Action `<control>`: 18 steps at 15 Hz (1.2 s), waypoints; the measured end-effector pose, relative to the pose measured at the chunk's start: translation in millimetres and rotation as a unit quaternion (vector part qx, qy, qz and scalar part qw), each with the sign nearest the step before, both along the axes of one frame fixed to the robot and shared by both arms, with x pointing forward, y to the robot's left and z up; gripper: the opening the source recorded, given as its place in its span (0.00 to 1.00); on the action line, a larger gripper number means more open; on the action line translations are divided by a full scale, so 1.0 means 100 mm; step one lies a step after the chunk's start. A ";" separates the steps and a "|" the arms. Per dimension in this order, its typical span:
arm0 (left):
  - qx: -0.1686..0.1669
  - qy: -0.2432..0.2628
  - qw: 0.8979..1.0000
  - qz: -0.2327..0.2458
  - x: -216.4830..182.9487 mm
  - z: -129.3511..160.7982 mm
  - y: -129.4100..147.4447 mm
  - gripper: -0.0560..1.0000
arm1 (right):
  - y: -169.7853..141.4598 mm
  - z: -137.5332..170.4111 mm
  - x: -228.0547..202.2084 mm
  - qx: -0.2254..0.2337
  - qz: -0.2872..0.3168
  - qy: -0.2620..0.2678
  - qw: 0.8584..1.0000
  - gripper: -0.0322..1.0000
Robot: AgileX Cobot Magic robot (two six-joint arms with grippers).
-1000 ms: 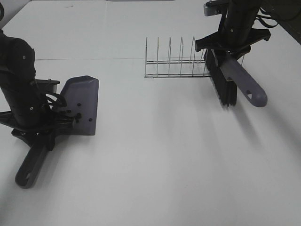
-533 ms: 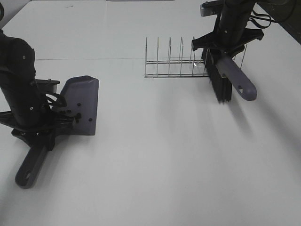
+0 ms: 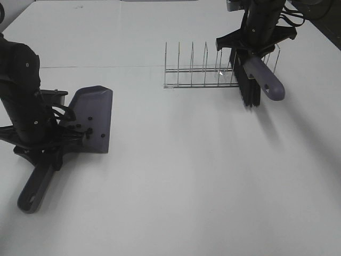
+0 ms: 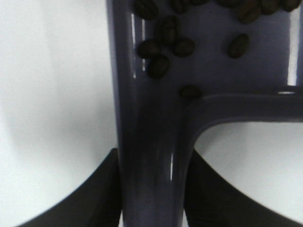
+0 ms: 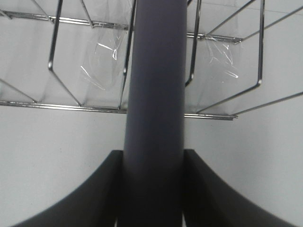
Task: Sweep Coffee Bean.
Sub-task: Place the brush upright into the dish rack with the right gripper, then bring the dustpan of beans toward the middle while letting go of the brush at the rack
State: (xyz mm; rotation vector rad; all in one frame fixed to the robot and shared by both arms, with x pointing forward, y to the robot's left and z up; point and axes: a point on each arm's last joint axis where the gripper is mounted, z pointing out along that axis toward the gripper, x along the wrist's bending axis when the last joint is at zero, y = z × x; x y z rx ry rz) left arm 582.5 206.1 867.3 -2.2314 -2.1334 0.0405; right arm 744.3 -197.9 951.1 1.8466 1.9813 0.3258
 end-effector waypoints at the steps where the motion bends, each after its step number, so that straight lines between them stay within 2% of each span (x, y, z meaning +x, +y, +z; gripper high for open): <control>1: 0.000 0.000 1.000 0.000 0.00 0.00 0.00 0.39 | 0.00 0.01 0.01 0.002 -0.001 -0.007 1.000 0.33; 8: 0.000 0.000 1.000 0.000 0.00 0.00 0.00 0.39 | 0.00 0.01 0.02 0.005 -0.005 -0.015 1.000 0.35; 11: 0.000 0.000 1.000 0.000 0.00 0.00 0.00 0.39 | 0.01 0.02 0.03 0.006 -0.004 -0.021 1.000 0.67; 12: 0.000 0.000 1.000 0.000 0.00 0.00 0.00 0.39 | 0.01 0.02 0.03 0.006 -0.004 -0.021 1.000 0.74; 15: 0.000 0.000 1.000 0.000 0.00 0.00 0.00 0.39 | -0.01 0.17 -0.01 0.005 -0.007 -0.021 1.000 0.77; 18: 0.000 0.000 1.000 0.000 0.00 0.00 0.00 0.39 | -0.06 0.65 -0.23 0.000 -0.002 0.004 1.000 0.77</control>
